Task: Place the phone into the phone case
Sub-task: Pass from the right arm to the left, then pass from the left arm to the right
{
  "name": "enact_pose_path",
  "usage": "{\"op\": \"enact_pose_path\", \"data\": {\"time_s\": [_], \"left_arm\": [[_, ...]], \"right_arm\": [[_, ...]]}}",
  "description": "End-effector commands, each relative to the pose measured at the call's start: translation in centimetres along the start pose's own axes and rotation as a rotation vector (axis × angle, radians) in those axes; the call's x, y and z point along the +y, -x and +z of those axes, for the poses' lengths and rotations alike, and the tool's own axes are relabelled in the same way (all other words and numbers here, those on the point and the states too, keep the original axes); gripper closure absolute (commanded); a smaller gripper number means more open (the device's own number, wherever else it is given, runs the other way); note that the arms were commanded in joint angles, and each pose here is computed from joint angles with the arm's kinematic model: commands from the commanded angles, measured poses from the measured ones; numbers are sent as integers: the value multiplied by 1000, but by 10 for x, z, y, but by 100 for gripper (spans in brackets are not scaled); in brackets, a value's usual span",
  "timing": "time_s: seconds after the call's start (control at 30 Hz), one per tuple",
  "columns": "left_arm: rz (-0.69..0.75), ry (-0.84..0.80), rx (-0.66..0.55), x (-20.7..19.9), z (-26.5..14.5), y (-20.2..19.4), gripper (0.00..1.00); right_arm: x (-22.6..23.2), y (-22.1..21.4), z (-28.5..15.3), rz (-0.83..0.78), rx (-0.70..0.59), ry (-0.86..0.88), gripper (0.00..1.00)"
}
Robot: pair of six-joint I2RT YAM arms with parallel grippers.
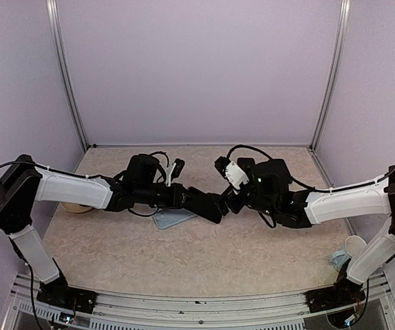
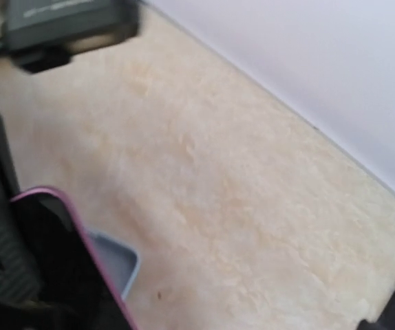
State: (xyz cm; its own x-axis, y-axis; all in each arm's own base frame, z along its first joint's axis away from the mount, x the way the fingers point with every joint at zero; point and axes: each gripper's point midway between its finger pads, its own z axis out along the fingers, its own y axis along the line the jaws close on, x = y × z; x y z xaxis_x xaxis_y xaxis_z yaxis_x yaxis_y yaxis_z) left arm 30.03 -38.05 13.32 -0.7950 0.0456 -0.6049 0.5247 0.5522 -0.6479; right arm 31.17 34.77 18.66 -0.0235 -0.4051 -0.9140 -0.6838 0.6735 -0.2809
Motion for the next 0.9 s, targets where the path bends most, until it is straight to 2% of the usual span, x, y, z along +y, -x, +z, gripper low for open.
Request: {"op": "enact_pose_path", "data": {"time_s": [0.0, 0.07, 0.2, 0.4, 0.63, 0.77, 0.87], "left_arm": [[58, -86, -173, -29, -27, 40, 100], [64, -102, -201, -33, -35, 44, 100], [77, -135, -255, -42, -49, 48, 100], [89, -175, -347, -50, -74, 55, 100], [101, -237, -474, -62, -108, 62, 100], [102, -265, -528, -67, -122, 64, 100], [110, -282, -548, -71, -129, 65, 100]], "right_arm": [[-21, 23, -12, 244, -43, 23, 0], [-19, 28, -15, 257, -45, 93, 0], [-20, 41, -27, 282, -118, 120, 1], [-34, 52, -42, 488, -192, 197, 1], [-23, 58, -32, 606, -128, 343, 0], [-4, 69, -33, 660, -160, 490, 1], [7, 74, -31, 708, -160, 586, 5]]}}
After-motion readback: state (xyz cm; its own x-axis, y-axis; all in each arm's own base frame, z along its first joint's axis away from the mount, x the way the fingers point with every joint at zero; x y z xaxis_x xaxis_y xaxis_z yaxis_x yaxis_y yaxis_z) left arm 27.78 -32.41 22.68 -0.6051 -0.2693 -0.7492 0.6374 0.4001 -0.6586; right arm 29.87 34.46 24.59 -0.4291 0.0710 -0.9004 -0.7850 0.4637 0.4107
